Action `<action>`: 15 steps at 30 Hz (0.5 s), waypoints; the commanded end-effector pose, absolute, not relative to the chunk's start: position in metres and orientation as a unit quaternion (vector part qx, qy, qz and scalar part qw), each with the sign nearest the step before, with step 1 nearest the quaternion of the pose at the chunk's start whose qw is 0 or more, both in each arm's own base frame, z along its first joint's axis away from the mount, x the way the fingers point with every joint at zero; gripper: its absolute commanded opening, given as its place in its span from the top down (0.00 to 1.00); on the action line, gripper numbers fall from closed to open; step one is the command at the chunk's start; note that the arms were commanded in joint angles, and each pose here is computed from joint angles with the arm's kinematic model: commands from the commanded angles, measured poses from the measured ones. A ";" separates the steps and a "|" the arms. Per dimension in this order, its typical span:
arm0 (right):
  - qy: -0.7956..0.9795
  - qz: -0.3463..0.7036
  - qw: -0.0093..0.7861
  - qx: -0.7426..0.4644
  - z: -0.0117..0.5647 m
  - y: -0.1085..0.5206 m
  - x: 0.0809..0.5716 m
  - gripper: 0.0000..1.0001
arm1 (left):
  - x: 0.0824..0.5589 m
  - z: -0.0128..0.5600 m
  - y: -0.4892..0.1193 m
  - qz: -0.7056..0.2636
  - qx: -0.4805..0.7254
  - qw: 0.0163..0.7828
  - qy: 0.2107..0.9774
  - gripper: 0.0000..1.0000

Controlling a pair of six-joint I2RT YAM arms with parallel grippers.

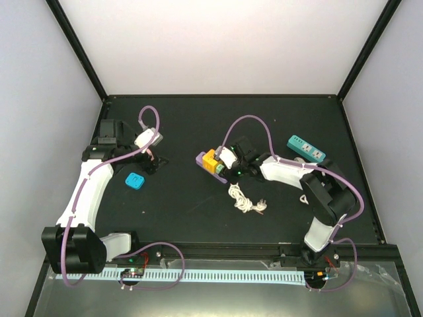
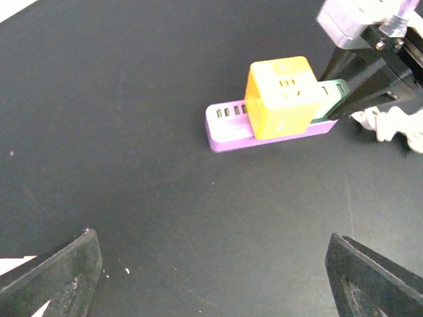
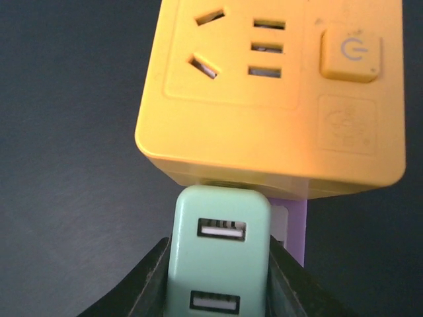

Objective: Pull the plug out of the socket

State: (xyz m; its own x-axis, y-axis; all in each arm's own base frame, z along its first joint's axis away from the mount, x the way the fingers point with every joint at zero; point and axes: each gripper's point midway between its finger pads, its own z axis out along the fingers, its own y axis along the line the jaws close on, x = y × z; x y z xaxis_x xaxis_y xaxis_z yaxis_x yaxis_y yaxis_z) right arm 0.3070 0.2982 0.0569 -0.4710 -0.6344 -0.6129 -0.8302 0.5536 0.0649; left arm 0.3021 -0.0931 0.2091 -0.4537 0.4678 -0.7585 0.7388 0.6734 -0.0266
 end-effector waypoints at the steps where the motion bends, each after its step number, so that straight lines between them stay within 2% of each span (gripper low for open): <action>1: 0.776 0.262 0.225 -0.527 0.056 0.319 0.256 0.77 | 0.279 0.216 -0.110 -0.212 0.438 0.379 0.787 0.02; 8: 0.733 0.274 0.187 -0.594 0.048 0.333 0.222 0.80 | 0.248 0.198 -0.121 -0.222 0.528 0.382 0.725 0.01; 15: 0.700 0.255 0.198 -0.638 0.039 0.343 0.205 0.85 | 0.215 0.173 -0.135 -0.231 0.614 0.389 0.647 0.01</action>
